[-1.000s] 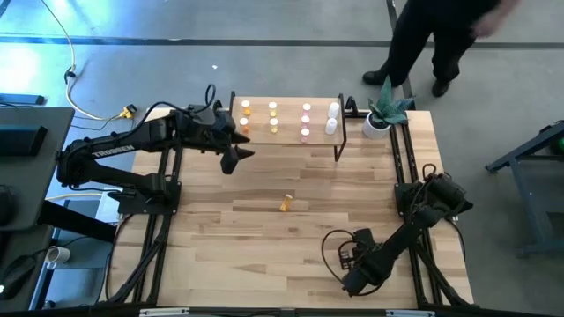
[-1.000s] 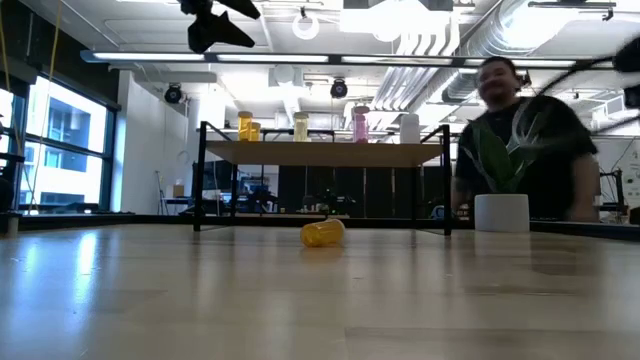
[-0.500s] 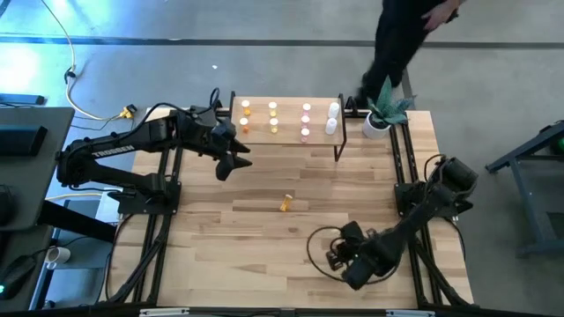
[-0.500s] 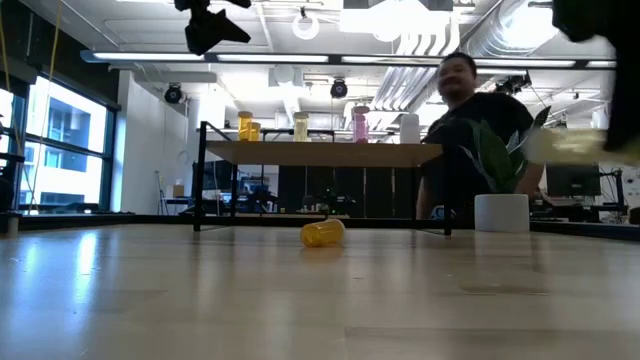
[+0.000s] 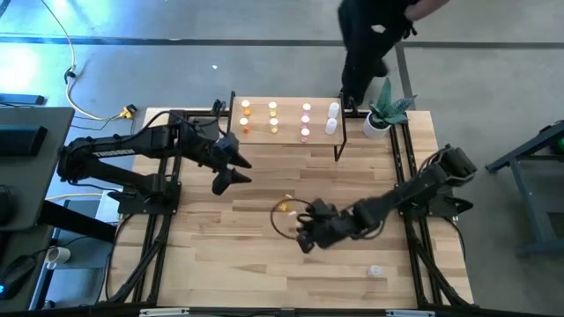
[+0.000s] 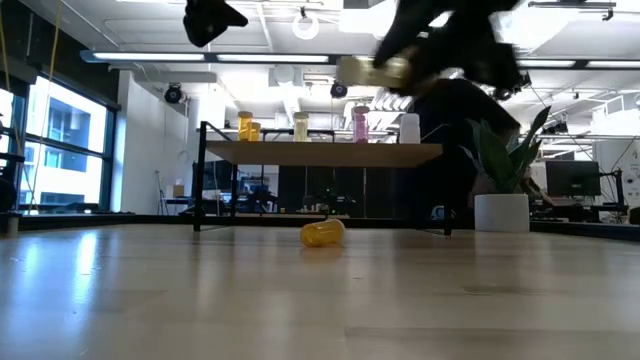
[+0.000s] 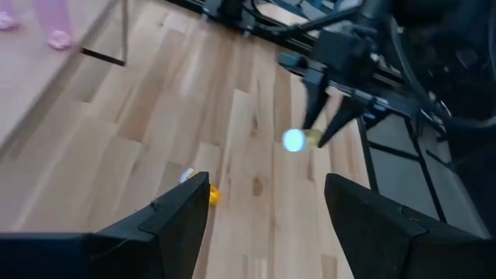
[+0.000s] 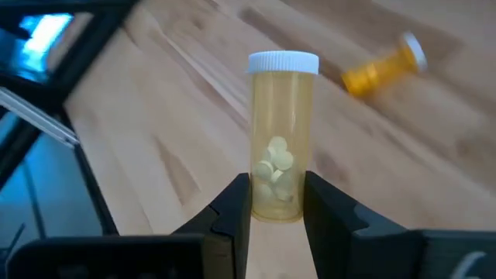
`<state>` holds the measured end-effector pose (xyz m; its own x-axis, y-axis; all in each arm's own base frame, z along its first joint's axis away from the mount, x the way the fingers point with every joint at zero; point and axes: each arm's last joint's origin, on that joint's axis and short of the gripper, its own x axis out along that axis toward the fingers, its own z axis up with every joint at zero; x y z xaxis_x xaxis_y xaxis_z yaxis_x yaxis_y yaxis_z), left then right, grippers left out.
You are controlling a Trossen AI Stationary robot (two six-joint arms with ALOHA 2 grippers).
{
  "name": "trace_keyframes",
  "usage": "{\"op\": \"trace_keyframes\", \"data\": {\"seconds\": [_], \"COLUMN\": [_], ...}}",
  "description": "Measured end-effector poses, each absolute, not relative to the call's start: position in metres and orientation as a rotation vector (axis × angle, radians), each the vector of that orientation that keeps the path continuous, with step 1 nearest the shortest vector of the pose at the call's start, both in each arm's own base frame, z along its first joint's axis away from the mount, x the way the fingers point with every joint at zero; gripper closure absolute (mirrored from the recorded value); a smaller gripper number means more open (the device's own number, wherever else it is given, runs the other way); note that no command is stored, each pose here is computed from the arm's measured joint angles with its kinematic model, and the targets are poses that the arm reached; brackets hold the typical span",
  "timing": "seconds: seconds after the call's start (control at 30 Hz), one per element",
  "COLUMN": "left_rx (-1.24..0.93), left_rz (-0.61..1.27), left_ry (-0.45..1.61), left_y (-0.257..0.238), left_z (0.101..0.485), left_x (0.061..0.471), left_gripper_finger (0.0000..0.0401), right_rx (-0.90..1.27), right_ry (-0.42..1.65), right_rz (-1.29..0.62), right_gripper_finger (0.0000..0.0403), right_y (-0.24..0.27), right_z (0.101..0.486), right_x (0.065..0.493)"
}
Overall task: Pick and place medicine bottles onto shelf by color
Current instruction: Put the yellow pill bottle on the shelf aligned with other yellow pill bottles
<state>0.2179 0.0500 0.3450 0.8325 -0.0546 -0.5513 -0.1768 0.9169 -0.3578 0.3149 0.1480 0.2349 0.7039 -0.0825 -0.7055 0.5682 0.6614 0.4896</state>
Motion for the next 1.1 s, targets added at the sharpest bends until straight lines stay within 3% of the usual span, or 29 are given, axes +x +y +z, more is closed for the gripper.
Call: {"op": "trace_keyframes", "data": {"seconds": [0.6,1.1], "left_rx": [-0.371,-0.446], "left_rz": [-0.037,0.002], "left_ry": [0.598,0.617], "left_y": [0.027,0.031], "left_z": [0.346,0.333], "left_x": [0.222,0.244], "left_gripper_finger": [0.0158,0.0158], "right_rx": [0.48,0.329], "right_ry": [0.428,0.427], "right_rz": [-0.064,0.134], "right_gripper_finger": [0.0319,0.0319], "right_y": [0.079,0.033], "right_z": [0.267,0.27], "right_x": [0.366,0.375]}}
